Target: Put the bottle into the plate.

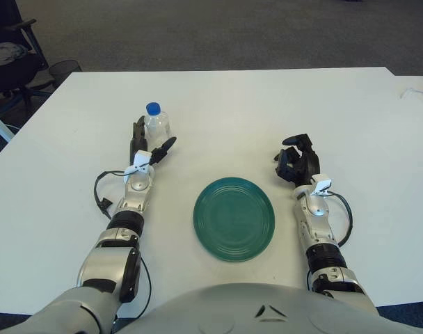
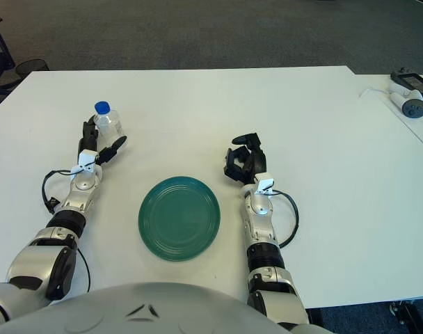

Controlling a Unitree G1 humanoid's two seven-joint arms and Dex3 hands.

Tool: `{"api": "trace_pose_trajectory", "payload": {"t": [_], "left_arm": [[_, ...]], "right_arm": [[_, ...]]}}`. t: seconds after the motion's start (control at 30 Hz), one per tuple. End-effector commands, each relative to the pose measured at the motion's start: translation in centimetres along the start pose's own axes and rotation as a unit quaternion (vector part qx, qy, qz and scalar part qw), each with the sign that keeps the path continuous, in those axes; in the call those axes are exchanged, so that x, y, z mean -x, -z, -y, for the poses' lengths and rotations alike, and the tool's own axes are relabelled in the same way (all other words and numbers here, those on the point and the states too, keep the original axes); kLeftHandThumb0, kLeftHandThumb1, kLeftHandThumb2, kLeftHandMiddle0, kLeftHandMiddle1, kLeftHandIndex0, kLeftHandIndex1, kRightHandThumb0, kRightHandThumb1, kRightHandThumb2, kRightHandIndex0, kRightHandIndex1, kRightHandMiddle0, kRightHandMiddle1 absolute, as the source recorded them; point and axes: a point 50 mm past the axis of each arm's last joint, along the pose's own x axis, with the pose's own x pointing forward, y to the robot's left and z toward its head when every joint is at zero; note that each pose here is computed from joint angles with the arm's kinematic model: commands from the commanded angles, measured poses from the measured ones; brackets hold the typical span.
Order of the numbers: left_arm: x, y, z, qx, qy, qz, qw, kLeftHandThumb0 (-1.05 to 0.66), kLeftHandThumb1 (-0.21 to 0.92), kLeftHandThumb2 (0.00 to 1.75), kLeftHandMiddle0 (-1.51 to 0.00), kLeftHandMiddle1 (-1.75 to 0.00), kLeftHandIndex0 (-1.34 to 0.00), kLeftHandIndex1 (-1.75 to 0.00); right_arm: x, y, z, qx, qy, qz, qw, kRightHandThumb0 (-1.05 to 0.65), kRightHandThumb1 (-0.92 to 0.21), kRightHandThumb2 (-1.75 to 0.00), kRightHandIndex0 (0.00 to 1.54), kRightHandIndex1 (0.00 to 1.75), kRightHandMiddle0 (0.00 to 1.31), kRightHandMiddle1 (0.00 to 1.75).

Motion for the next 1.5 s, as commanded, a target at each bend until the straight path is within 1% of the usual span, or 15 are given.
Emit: {"api": "trace_pose_trajectory", "payload": {"t": [0.0, 0.27, 0.6, 0.93, 1.47], "left_arm": [[-0.4, -0.1, -0.1, -0.012, 0.012, -0.002, 1.000, -1.03, 0.86, 0.03, 0.00, -0.44, 0.00, -0.46], [-1.1, -0.5, 0.5, -0.025, 0.027, -0.004, 0.999, -1.02, 0.88, 0.04, 0.00, -0.47, 0.00, -0.52], [-1.9, -1.3, 1.3, -0.011, 0.035, -0.009, 0.999, -1.03, 0.88, 0.05, 0.00, -0.58, 0.00, -0.60], [-2.2, -1.5, 2.0, 0.006, 0.035, -0.019, 0.999, -1.05, 0.88, 0.05, 0.00, -0.66, 0.00, -0.69], [-2.5, -1.8, 3.1, 0.007, 0.028, -0.038, 0.999, -1.03, 0.89, 0.05, 0.00, -0.74, 0.00, -0.71]], "right_arm": [[1.4, 2.0, 0.2, -0.002, 0.008, -0.053, 0.999, 0.00, -0.50, -1.11, 0.49, 1.70, 0.26, 1.75], [1.5, 2.0, 0.0, -0.009, 0.010, -0.050, 0.999, 0.00, -0.50, -1.10, 0.49, 1.70, 0.26, 1.75], [1.7, 1.9, -0.4, -0.021, 0.014, -0.054, 0.998, 0.00, -0.50, -1.11, 0.49, 1.71, 0.25, 1.75], [1.8, 1.9, -0.5, -0.015, 0.019, -0.057, 0.998, 0.00, -0.50, -1.10, 0.49, 1.71, 0.24, 1.75], [2.0, 1.9, -0.6, -0.015, 0.026, -0.063, 0.998, 0.00, -0.51, -1.10, 0.49, 1.71, 0.24, 1.75]]}}
